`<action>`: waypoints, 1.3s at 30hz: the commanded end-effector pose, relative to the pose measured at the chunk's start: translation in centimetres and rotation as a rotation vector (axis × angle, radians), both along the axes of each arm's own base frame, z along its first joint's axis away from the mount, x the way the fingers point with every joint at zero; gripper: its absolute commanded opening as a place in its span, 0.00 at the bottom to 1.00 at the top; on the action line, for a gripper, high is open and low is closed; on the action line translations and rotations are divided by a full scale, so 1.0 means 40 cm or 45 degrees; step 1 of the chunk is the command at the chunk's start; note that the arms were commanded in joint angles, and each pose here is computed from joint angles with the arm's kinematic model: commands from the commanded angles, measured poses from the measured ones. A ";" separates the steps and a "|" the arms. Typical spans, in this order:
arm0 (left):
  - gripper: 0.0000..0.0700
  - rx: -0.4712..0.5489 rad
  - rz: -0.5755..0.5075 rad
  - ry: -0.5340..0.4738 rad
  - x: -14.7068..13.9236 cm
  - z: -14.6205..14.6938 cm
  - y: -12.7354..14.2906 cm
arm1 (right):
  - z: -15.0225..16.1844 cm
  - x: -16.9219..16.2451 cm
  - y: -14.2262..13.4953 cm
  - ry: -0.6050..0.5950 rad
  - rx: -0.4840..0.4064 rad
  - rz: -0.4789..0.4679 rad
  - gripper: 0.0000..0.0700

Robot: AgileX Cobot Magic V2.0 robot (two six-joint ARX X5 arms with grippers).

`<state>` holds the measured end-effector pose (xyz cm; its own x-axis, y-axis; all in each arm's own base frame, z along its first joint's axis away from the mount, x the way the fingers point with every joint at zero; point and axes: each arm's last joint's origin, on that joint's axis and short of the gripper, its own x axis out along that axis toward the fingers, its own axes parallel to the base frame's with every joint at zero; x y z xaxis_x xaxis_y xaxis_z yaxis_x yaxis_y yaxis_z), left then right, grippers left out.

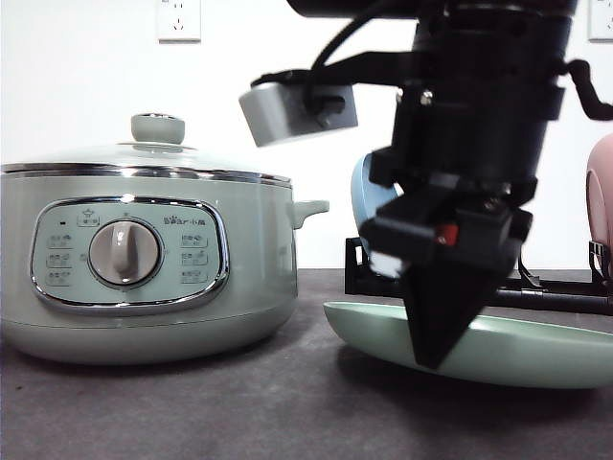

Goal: Transfer potato from steamer to green plate

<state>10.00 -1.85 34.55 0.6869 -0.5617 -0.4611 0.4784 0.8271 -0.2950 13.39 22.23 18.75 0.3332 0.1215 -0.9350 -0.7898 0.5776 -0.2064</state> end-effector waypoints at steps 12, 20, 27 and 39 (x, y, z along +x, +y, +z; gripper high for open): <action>0.92 0.008 -0.012 -0.041 -0.002 0.019 0.000 | 0.024 0.007 0.029 -0.009 0.142 -0.036 0.51; 0.92 0.007 -0.012 -0.041 -0.002 0.019 0.000 | 0.224 0.018 0.027 -0.148 0.389 0.009 0.51; 0.92 0.007 -0.012 -0.041 -0.002 0.019 0.000 | 0.408 0.069 -0.030 -0.149 0.762 0.031 0.51; 0.92 0.008 -0.011 -0.042 -0.001 0.019 0.000 | 0.482 0.156 -0.138 0.135 1.118 0.088 0.51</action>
<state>10.00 -1.85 34.56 0.6870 -0.5617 -0.4609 0.4784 0.8271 -0.2949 19.53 16.48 37.72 0.2236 0.8191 -0.5282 -0.8132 0.4556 0.3622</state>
